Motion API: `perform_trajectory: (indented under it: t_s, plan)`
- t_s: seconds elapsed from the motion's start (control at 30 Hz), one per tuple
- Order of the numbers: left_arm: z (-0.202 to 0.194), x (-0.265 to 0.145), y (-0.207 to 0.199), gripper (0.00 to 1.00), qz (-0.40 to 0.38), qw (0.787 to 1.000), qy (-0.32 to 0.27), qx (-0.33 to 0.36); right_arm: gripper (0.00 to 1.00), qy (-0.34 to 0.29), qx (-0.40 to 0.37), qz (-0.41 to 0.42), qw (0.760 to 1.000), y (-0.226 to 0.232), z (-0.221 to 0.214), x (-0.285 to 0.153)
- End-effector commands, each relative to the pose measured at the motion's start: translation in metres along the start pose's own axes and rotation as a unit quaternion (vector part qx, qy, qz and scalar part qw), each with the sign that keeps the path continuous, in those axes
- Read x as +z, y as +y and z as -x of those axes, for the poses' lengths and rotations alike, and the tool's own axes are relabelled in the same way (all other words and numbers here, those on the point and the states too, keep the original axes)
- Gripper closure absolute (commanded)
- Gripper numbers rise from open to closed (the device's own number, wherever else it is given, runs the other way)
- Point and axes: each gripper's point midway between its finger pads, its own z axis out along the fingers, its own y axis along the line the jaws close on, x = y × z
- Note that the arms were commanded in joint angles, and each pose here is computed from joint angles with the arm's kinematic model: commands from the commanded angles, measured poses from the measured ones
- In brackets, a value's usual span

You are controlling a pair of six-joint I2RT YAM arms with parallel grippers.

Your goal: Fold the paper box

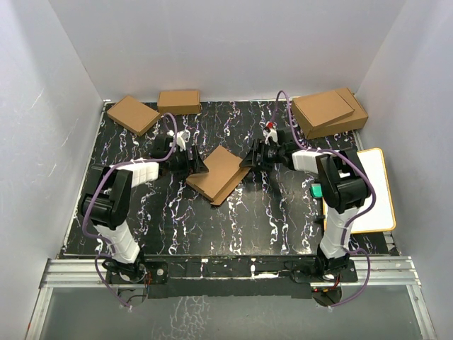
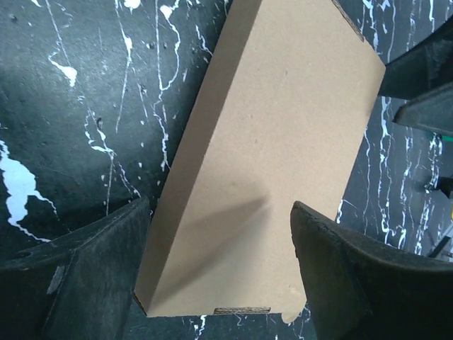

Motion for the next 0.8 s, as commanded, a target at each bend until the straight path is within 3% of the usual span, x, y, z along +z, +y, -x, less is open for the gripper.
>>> perform_trajectory:
  t_s: [0.0,0.47,0.77]
  plan:
    - [-0.016,-0.009,-0.016,0.22,-0.038,0.999,0.013,-0.028,0.31,-0.009,-0.003,0.000,1.000,0.005,0.014,0.006]
    - [-0.041,-0.023,-0.051,0.22,-0.064,0.997,0.019,-0.029,0.35,-0.009,-0.037,-0.013,0.999,0.007,0.023,0.013]
    - [-0.017,-0.005,-0.040,0.19,-0.029,0.999,0.001,-0.022,0.37,-0.005,-0.042,-0.032,0.999,-0.001,0.027,0.021]
